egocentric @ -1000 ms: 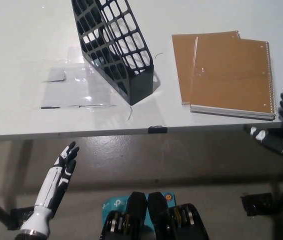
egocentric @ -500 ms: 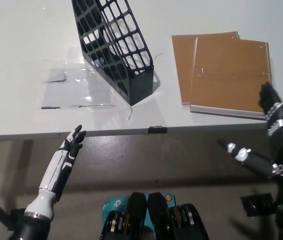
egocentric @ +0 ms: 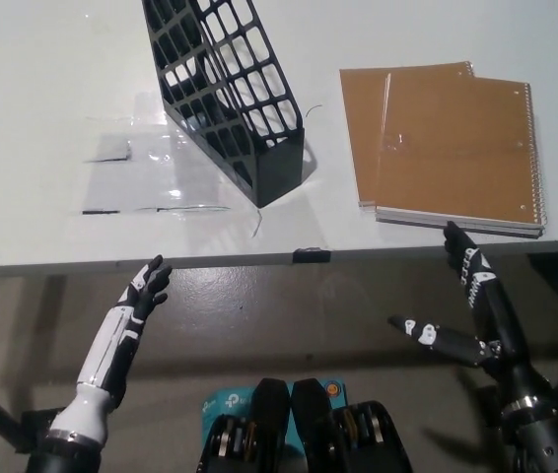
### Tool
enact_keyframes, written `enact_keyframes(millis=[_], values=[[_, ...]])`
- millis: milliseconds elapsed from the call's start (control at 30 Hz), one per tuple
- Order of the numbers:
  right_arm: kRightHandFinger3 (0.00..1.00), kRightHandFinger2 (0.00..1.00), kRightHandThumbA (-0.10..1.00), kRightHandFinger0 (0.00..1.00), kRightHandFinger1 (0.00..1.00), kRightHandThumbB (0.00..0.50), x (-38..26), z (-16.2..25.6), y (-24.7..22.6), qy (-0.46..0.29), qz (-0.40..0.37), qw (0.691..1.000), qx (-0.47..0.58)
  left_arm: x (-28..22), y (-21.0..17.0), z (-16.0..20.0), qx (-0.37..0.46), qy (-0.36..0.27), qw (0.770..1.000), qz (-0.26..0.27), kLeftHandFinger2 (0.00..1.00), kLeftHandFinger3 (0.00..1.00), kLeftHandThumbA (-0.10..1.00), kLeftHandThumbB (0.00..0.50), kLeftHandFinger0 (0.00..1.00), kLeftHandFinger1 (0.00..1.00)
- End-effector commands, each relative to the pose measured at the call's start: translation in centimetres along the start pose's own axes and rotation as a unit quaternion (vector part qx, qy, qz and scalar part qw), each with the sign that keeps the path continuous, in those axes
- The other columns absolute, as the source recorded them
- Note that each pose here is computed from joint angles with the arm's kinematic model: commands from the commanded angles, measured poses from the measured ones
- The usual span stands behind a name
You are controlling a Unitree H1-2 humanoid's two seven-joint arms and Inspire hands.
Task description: Use the right hand to pick up a book from the book holder on the left side and put it on another book on the right side
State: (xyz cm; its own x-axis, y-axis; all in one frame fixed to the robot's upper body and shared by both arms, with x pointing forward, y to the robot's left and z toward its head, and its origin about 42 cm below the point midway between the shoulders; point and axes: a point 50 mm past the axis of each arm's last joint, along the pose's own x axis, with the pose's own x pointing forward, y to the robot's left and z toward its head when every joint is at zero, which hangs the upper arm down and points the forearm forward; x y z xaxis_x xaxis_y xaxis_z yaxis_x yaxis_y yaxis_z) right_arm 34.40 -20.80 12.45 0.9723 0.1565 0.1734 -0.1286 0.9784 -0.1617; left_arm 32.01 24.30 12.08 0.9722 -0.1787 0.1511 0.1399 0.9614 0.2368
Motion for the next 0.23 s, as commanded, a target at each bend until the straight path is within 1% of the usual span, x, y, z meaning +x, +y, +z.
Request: enact_keyframes(millis=[0,33,67,133,200], values=[[1.00,1.00,1.00,1.00,1.00,0.218,0.88,0.62,-0.08,-0.037,0.013,0.999,0.006,-0.28,0.31,1.21,-0.018,-0.040,0.999,0.017,1.00,1.00,1.00,0.095,1.00,1.00],[1.00,1.00,1.00,1.00,1.00,0.213,0.80,0.59,-0.08,-0.036,0.014,0.999,0.007,-0.36,0.35,1.23,-0.018,-0.038,0.999,0.019,1.00,1.00,1.00,0.085,1.00,1.00],[1.00,1.00,1.00,1.00,1.00,0.218,0.69,0.67,-0.11,-0.036,0.014,0.999,0.009,-0.44,0.40,1.29,-0.015,-0.037,0.999,0.019,1.00,1.00,1.00,0.084,1.00,1.00],[1.00,1.00,1.00,1.00,1.00,0.230,0.65,1.00,-0.24,-0.038,0.012,0.999,0.009,-0.27,0.52,1.25,-0.007,-0.040,0.999,0.017,1.00,1.00,1.00,0.058,1.00,1.00],[1.00,1.00,1.00,1.00,1.00,0.230,0.67,1.08,-0.34,-0.040,0.012,0.999,0.007,-0.23,0.54,1.34,-0.007,-0.038,0.999,0.018,1.00,1.00,1.00,0.057,1.00,1.00]])
